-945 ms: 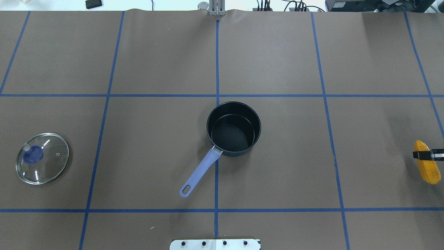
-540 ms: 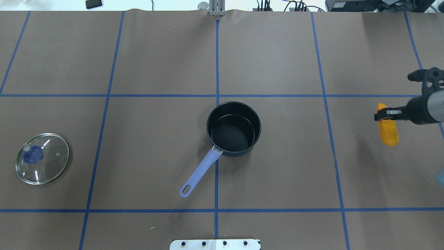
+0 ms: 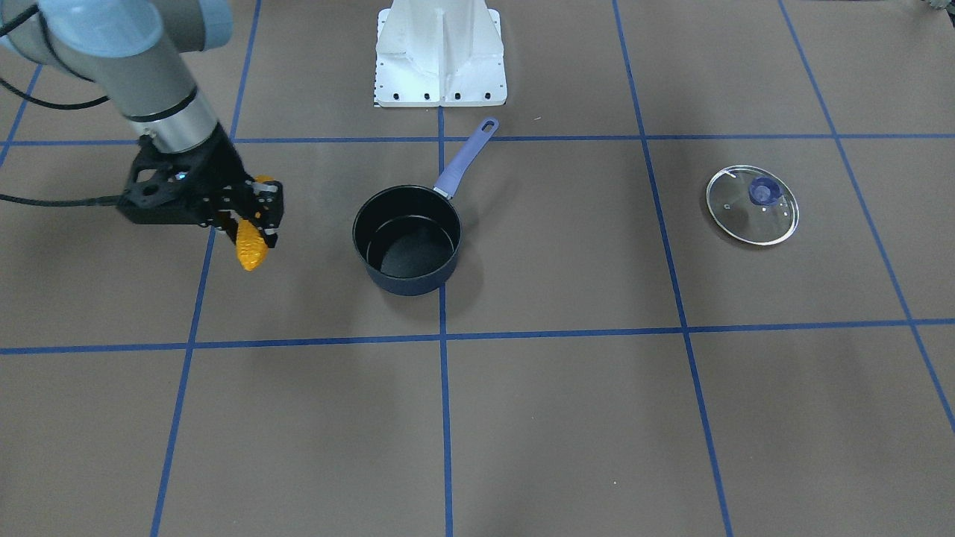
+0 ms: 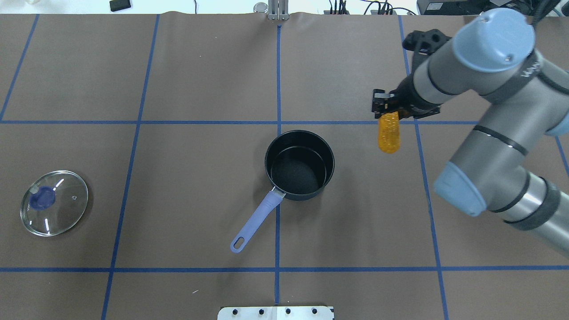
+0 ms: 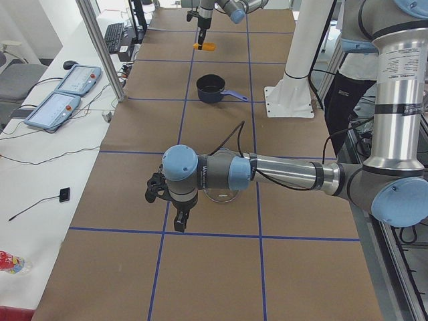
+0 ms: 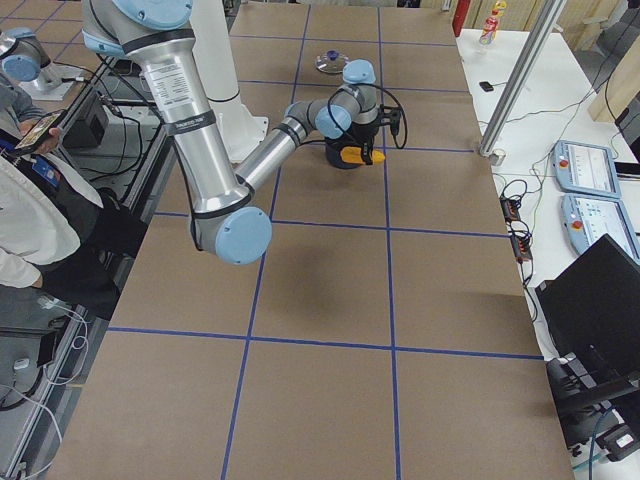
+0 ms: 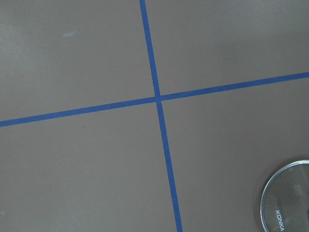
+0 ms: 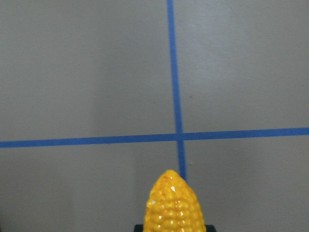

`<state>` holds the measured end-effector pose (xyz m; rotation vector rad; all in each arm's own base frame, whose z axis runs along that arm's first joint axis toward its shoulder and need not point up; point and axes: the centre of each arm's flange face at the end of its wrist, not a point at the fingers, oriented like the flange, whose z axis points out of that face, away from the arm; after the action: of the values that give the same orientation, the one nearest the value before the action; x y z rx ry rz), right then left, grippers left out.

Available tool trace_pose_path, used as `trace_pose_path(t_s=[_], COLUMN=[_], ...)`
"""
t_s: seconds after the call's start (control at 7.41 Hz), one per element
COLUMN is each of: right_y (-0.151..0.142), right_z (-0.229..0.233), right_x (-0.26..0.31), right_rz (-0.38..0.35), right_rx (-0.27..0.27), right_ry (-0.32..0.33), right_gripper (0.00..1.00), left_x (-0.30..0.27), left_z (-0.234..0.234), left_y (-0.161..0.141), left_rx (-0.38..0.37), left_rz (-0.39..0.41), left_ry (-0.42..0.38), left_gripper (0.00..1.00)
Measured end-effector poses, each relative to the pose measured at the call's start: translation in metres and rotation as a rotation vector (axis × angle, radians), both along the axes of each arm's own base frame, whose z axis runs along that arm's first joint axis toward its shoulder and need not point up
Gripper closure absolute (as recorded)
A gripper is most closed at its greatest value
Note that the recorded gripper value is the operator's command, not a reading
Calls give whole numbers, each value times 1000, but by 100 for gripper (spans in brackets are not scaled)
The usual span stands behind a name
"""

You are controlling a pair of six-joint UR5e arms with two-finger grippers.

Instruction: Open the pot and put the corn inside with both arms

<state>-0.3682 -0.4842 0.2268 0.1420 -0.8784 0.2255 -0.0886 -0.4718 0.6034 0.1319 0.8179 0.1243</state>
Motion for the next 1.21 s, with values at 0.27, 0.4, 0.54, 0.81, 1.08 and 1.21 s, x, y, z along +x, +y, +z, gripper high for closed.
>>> trace_pose_path(t_s=[0.27, 0.4, 0.54, 0.81, 1.08, 1.21], right_y=[15, 25, 32, 42, 45, 44], right_z=[-59, -67, -65, -50, -36, -33], right_x=[-80, -114, -137, -168, -189, -195], right_rz=[55, 69, 71, 59, 51, 56], right_rx=[-31, -28, -24, -22, -10, 4], right_ry=[5, 27, 52, 101, 112, 104], right_gripper=[100, 100, 100, 51, 0, 0], left_x=[0, 0, 0, 0, 0, 0], left_z=[1, 1, 2, 7, 10, 10], left_y=[0, 1, 1, 6, 8, 8], left_rx=[-3, -5, -7, -13, -17, -17], left_rz=[-2, -2, -1, 1, 3, 3], left_ry=[-3, -4, -5, -6, -6, -6], left_gripper=[2, 2, 2, 2, 2, 2])
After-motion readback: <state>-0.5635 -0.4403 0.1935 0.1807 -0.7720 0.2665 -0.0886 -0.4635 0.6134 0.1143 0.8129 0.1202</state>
